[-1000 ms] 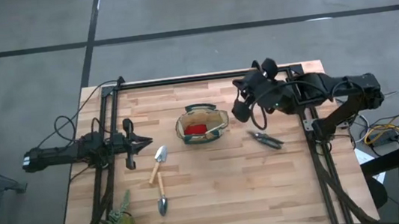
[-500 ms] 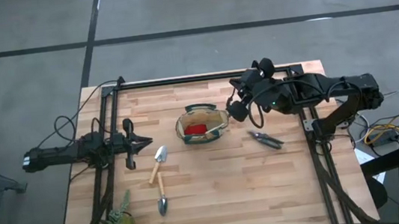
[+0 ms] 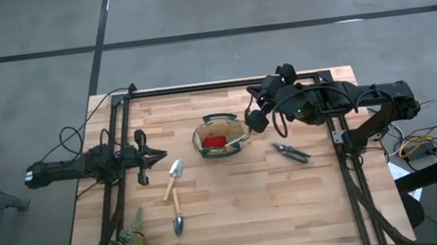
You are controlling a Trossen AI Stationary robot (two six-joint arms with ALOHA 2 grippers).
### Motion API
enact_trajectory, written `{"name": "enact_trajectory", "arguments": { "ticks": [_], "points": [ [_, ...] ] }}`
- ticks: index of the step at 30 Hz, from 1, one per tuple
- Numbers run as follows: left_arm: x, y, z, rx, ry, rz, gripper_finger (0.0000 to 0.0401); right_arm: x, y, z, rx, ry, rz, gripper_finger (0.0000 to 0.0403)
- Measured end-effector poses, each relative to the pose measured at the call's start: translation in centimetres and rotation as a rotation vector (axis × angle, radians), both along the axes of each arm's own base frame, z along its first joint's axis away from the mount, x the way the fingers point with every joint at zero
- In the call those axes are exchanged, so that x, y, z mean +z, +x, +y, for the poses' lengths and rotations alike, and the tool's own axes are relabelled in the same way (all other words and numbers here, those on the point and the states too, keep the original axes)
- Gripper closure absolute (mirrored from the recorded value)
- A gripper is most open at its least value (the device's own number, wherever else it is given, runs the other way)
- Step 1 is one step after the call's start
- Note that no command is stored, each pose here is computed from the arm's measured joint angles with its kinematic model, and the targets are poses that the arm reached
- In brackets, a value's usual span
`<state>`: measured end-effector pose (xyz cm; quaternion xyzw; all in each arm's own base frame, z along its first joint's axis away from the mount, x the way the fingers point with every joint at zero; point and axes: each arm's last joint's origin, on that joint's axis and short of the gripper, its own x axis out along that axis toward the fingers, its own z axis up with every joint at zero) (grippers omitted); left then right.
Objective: Pick & Place Garden tools in Gardening bag
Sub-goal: Put the bottom green shear scissors into the light brown gardening bag
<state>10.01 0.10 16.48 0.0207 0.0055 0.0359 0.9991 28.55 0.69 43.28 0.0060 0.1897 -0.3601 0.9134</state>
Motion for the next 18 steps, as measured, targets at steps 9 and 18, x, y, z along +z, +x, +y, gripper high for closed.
{"name": "enact_trajectory", "arguments": {
  "ticks": [9,18],
  "points": [
    [0.0,0.0,0.0,0.000,0.000,0.000,0.0364,-1.3,0.9,-0.8,0.016,0.003,-0.006,0.0392],
    [0.0,0.0,0.0,0.000,0.000,0.000,0.0364,-0.9,1.5,-1.0,0.045,-0.021,-0.068,0.0392]
  ]
}}
